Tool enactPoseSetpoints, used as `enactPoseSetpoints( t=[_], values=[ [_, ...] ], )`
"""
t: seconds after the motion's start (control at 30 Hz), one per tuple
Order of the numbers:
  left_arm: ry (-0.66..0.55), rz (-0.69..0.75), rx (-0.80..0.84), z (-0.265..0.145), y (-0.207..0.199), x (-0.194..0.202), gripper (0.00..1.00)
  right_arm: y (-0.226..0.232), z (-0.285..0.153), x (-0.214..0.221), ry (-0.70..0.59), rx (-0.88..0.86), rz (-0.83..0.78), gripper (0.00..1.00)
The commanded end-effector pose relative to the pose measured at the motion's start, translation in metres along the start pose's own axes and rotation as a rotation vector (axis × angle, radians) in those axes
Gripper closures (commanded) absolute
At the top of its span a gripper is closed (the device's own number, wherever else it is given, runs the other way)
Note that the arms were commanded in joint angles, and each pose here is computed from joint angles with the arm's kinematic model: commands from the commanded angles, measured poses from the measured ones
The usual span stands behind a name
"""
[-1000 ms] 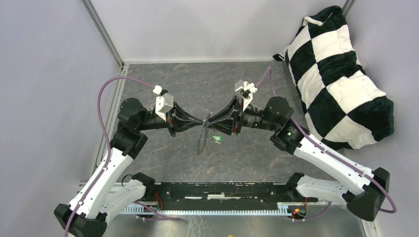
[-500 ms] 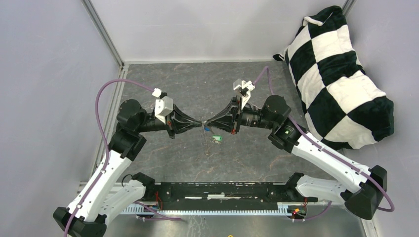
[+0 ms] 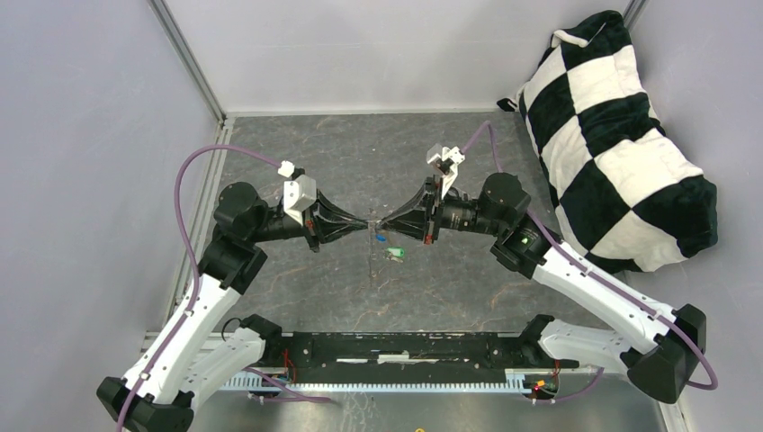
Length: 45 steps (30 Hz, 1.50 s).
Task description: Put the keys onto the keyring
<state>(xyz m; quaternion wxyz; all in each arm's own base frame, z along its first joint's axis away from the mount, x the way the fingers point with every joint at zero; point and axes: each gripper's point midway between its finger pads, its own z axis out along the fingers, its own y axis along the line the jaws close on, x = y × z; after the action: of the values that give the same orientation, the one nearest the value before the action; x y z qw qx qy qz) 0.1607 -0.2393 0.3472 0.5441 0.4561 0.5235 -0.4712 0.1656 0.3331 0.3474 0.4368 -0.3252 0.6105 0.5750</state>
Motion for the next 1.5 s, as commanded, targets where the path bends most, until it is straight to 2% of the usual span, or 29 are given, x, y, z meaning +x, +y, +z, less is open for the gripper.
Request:
enactPoseSetpoints(
  t=[0.0, 0.63, 0.73, 0.83, 0.9, 1.0, 1.23, 1.47],
  values=[
    [-0.051, 0.073, -0.023, 0.0, 0.002, -0.018, 0.98, 0.002, -0.008, 0.003, 0.005, 0.001, 0.009, 1.0],
    [-0.049, 0.065, 0.004, 0.001, 0.0, -0.017, 0.98, -0.008, 0.011, 0.029, 0.154, -0.049, 0.112, 0.99],
    [-0.044, 0.059, 0.008, 0.001, -0.001, -0.014, 0.98, -0.003, 0.012, 0.019, 0.138, -0.068, 0.083, 0.91],
    [-0.036, 0.055, 0.012, 0.001, -0.001, -0.011, 0.98, 0.003, 0.009, 0.006, 0.129, -0.074, 0.021, 0.71],
    [-0.032, 0.057, 0.016, 0.001, -0.002, -0.01, 0.98, 0.005, 0.006, -0.001, 0.122, -0.07, -0.037, 0.61],
    [-0.029, 0.056, 0.025, 0.001, -0.004, -0.01, 0.98, 0.003, -0.001, -0.006, 0.119, -0.051, -0.134, 0.54],
    [-0.029, 0.048, 0.056, 0.002, -0.007, -0.015, 0.98, 0.012, -0.004, -0.026, 0.023, -0.105, -0.371, 0.55],
    [-0.03, 0.048, 0.072, 0.002, -0.011, -0.02, 0.98, 0.018, 0.006, -0.018, 0.04, -0.217, -0.396, 0.59]
  ],
)
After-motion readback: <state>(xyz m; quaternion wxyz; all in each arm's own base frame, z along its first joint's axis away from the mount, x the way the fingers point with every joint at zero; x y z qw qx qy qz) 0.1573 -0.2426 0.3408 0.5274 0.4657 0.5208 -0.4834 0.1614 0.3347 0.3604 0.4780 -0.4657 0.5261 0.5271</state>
